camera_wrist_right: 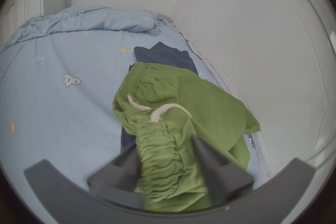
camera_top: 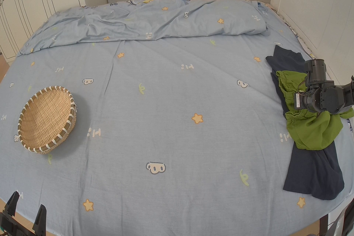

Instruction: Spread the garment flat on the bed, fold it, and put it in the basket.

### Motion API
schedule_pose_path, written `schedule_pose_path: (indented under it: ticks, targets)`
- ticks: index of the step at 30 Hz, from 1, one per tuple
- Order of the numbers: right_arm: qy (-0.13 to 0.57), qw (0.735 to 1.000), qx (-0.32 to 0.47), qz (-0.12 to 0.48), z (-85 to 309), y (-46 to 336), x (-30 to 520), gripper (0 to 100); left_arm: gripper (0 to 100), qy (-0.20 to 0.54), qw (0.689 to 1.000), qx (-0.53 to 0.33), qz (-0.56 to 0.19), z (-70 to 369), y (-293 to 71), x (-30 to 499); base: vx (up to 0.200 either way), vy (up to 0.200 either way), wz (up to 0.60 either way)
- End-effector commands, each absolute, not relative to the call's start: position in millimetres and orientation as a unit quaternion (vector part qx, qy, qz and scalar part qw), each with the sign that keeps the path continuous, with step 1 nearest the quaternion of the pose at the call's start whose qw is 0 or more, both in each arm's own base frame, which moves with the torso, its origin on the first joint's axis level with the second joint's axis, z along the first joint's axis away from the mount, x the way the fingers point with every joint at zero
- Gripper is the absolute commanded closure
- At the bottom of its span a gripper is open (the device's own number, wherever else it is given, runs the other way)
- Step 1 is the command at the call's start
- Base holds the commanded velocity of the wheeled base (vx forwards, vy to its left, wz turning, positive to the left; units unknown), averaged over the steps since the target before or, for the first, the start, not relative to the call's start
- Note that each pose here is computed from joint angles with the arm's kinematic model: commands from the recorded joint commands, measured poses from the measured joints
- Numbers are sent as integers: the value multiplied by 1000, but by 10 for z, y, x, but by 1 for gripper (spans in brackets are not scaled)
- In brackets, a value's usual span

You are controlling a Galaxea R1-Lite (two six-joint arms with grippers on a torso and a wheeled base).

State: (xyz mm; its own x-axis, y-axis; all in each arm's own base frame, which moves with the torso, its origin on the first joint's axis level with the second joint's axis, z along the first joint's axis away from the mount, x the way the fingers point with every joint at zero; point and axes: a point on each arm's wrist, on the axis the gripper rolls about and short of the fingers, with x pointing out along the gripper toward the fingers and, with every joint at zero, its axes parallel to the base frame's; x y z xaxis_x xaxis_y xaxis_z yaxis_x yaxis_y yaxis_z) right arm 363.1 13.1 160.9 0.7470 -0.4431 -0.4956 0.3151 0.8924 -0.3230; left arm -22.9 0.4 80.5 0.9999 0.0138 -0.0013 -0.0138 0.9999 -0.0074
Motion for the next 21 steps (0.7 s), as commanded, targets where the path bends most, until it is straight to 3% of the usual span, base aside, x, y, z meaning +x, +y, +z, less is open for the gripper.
schedule_pose_path:
  ticks: [1,11,17,21]
  targets:
    - [288,929,-109,-205,1631,130,3652,100,0,1,1000,-4,7,756,4,-229,0,0,0]
    - [296,932,-113,-177,1987,201,3482,100,0,1,1000,-4,7,756,4,-229,0,0,0]
    - [315,934,-118,-119,2336,458,3375,100,0,1,1000,-4,7,756,4,-229,0,0,0]
    - [307,946,-72,-71,2862,840,3182,100,0,1,1000,-4,7,756,4,-229,0,0,0]
